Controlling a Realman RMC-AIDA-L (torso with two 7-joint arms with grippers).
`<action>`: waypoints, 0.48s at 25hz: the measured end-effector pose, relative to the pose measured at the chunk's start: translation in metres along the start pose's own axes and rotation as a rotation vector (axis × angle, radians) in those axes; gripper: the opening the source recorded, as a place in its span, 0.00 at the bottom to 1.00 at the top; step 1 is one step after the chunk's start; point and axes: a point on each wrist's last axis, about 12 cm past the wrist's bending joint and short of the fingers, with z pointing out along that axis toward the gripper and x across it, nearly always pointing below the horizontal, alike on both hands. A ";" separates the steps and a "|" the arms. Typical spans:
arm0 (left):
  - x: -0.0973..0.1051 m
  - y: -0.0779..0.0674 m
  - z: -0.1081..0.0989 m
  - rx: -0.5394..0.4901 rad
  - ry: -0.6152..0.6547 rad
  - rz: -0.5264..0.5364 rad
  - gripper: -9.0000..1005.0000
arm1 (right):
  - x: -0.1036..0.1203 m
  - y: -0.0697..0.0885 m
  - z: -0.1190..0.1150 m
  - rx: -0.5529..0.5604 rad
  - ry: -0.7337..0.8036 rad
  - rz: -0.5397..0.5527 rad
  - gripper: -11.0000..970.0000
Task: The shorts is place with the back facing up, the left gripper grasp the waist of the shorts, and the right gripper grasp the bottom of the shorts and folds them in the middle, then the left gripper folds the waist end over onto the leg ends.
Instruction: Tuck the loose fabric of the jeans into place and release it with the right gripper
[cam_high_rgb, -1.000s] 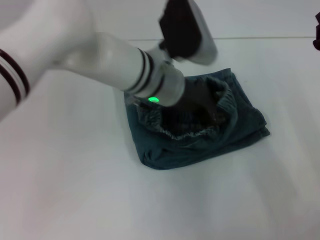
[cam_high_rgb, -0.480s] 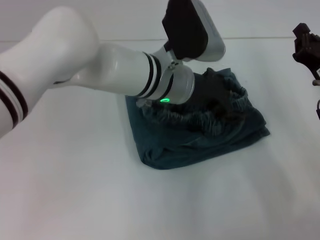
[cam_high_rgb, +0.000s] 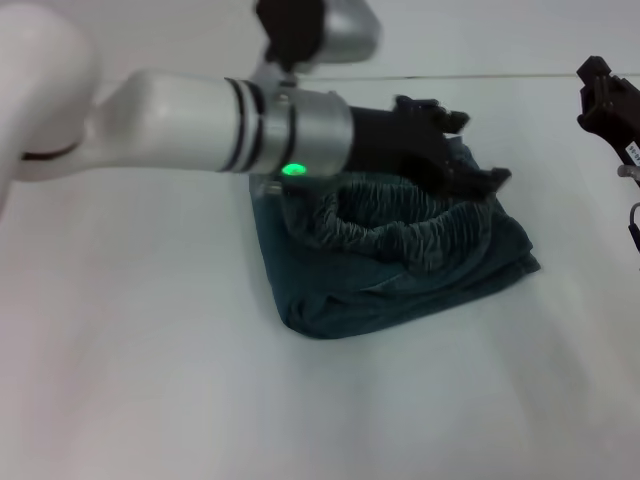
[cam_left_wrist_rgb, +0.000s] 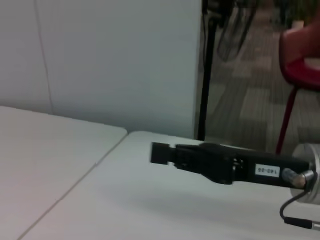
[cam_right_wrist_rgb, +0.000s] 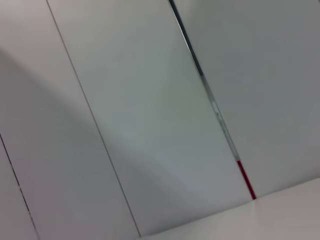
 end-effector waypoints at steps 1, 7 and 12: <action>0.002 0.005 -0.009 0.006 -0.010 -0.020 0.86 | 0.000 -0.001 -0.001 0.002 0.003 0.000 0.09; 0.022 0.025 -0.060 0.009 0.007 -0.087 0.85 | -0.004 -0.009 -0.009 -0.032 0.023 0.014 0.09; 0.046 0.034 -0.103 -0.058 -0.025 -0.176 0.85 | -0.021 -0.006 -0.013 -0.240 0.069 0.027 0.10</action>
